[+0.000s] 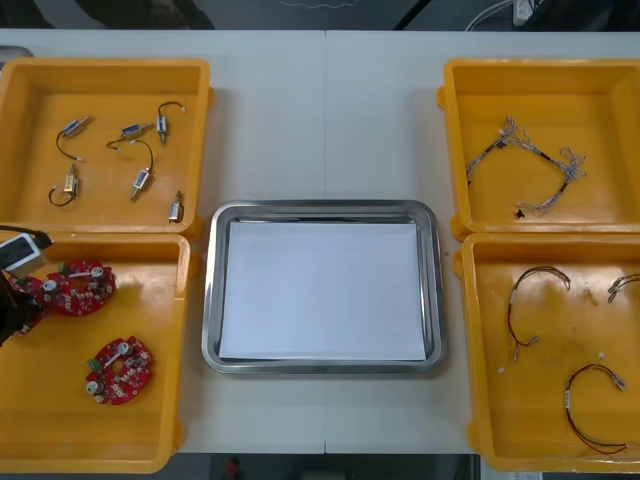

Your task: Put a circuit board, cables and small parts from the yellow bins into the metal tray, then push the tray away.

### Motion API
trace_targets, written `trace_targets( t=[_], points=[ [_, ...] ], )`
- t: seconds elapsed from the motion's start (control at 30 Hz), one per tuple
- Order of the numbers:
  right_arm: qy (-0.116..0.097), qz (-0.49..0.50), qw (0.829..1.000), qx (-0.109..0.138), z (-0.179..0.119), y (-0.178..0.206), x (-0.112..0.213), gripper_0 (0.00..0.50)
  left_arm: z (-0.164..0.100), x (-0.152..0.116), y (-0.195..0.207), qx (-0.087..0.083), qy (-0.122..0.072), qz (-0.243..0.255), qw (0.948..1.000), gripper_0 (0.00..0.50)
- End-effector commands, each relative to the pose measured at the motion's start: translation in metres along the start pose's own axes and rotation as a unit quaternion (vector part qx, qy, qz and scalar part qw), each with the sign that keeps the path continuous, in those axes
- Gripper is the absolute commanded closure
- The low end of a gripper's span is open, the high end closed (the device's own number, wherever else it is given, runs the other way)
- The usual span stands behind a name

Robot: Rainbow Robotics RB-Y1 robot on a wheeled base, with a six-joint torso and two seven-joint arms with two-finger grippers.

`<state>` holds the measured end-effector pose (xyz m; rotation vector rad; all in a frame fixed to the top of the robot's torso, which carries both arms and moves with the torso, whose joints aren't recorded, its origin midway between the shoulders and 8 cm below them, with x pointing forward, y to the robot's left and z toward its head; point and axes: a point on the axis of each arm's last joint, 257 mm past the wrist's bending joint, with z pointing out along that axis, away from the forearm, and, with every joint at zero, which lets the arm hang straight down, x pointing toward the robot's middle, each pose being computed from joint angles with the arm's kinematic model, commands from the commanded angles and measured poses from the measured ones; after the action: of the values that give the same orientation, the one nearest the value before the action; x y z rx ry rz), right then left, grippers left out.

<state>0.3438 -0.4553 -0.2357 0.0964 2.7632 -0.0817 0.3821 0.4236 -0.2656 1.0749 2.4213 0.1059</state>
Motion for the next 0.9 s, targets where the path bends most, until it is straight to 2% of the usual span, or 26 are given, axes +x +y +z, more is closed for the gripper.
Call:
trace_targets(
  t=[0.03,0.07,0.1,0.13,0.2,0.23,0.3,0.63,0.9],
  points=[
    [-0.029,-0.037,0.999,0.025,-0.048,0.001,-0.017,0.500,-0.031,-0.007,0.010,-0.009,0.011,0.044,0.9989,0.500],
    [-0.043,-0.053,0.997,0.030,-0.058,0.006,-0.023,0.500,-0.037,-0.012,0.009,-0.008,0.010,0.048,0.9988,0.500],
    [-0.047,-0.058,0.997,0.031,-0.060,0.008,-0.025,0.500,-0.038,-0.013,0.007,-0.007,0.010,0.049,0.9987,0.500],
    [-0.066,-0.080,0.994,0.028,-0.071,0.020,-0.033,0.500,-0.045,-0.018,0.003,-0.004,0.011,0.053,0.9985,0.500],
    [-0.072,-0.092,0.993,0.023,-0.075,0.027,-0.035,0.500,-0.047,-0.021,0.000,-0.002,0.011,0.057,0.9983,0.500],
    [-0.084,-0.112,0.990,0.014,-0.084,0.039,-0.039,0.500,-0.053,-0.027,-0.005,0.001,0.011,0.056,0.9984,0.500],
    [-0.093,-0.142,0.985,0.005,-0.093,0.052,-0.040,0.500,-0.059,-0.038,-0.014,0.005,0.007,0.059,0.9982,0.500],
    [-0.095,-0.251,0.963,-0.030,-0.117,0.096,-0.035,0.500,-0.082,-0.087,-0.068,0.022,-0.016,0.056,0.9980,0.500],
    [-0.099,-0.318,0.943,-0.026,-0.122,0.121,-0.042,0.500,-0.093,-0.132,-0.104,0.035,-0.027,0.065,0.9969,0.500]
  ],
)
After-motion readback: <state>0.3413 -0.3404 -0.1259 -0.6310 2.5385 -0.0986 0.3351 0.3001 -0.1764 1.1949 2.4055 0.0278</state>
